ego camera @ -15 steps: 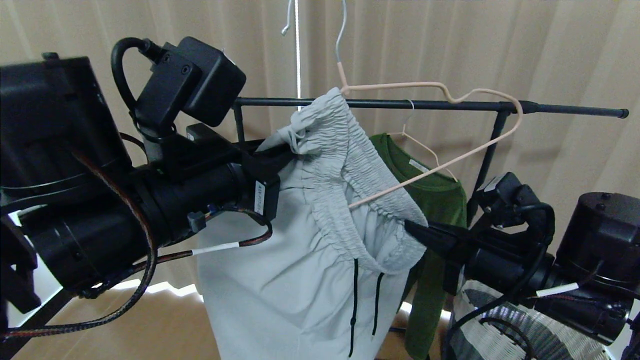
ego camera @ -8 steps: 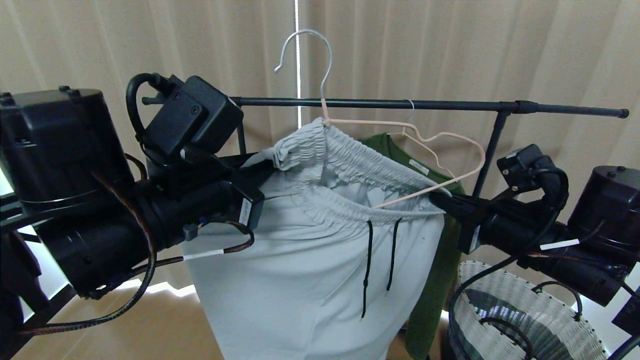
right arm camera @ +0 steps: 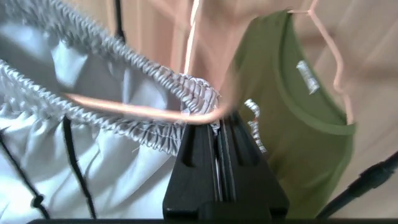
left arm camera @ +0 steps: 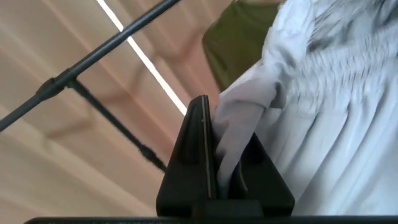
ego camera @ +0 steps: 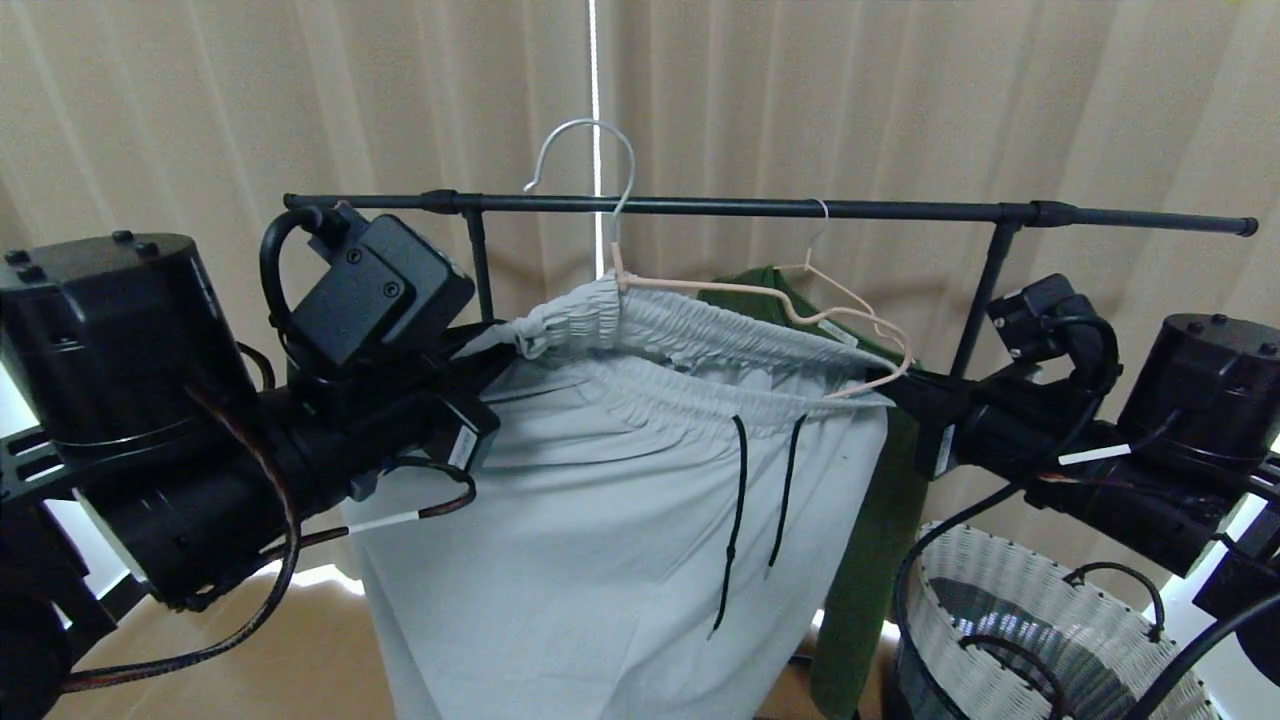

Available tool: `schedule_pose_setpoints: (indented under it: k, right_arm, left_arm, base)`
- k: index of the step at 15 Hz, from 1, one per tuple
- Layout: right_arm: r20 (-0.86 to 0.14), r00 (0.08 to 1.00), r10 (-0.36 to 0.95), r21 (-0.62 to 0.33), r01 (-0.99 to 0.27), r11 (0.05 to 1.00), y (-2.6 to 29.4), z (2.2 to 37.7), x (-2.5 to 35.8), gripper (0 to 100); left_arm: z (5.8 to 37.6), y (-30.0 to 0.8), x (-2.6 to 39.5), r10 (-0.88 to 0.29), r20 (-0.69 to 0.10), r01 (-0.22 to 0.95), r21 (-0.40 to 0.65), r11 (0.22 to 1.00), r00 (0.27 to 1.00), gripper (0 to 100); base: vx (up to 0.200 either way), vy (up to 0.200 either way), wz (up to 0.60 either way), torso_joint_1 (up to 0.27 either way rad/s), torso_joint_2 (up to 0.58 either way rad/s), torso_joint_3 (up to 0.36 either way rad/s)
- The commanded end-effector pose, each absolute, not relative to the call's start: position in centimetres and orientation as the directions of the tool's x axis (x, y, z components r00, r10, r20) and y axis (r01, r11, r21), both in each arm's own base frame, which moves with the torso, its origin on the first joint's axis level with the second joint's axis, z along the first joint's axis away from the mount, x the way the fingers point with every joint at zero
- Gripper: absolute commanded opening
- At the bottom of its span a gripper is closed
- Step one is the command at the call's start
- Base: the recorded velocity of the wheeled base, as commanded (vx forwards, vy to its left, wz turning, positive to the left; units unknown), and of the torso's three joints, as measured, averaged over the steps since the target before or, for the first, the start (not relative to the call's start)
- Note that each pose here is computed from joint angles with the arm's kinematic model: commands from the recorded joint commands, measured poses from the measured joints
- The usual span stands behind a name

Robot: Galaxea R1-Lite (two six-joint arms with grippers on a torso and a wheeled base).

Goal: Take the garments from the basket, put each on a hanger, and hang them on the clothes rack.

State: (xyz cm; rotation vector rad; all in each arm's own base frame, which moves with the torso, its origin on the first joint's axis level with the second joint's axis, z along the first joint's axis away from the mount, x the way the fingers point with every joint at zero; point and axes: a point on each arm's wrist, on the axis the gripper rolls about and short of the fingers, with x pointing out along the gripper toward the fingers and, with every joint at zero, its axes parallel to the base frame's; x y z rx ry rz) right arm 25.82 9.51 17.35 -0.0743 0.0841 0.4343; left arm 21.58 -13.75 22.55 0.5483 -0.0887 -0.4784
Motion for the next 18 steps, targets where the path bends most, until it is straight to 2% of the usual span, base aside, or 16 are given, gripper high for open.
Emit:
schedule_pose_setpoints:
  k: [1,6,12,16,18]
  right_arm:
    - [-0.104,0.908,0.406,-0.054,-0.413,0.909,9.3,17.1,26.3,0]
    - [-0.099,0.908,0.406,-0.054,-0.413,0.909,9.4,17.3,26.4,0]
    - [-0.114,0.901,0.418,-0.055,-0.426,0.903,9.6,17.4,26.1,0]
    - [-0.145,0.837,0.528,-0.098,-0.543,0.834,12.5,18.9,23.9,0]
    - [-0.166,0.817,0.553,-0.126,-0.573,0.810,13.1,19.7,23.2,0]
  left_arm:
    - [22.2,-13.5,21.6,-0.451,-0.056,0.411,0.525,0.745,0.890,0]
    - [21.0,-11.4,22.1,-0.386,-0.099,0.362,0.613,0.702,0.917,0]
    - [20.2,-10.5,22.0,-0.356,-0.128,0.345,0.673,0.654,0.926,0]
    - [20.7,-10.9,22.1,-0.359,-0.108,0.336,0.662,0.670,0.927,0]
    - [20.7,-11.2,22.0,-0.346,-0.108,0.334,0.624,0.707,0.932,0]
  base:
    - [0.000,0.000,0.00,0.000,0.00,0.000]
    - [0.000,0.000,0.00,0.000,0.00,0.000]
    - [0.000,0.000,0.00,0.000,0.00,0.000]
    - [0.000,0.000,0.00,0.000,0.00,0.000]
    - [0.000,0.000,0.00,0.000,0.00,0.000]
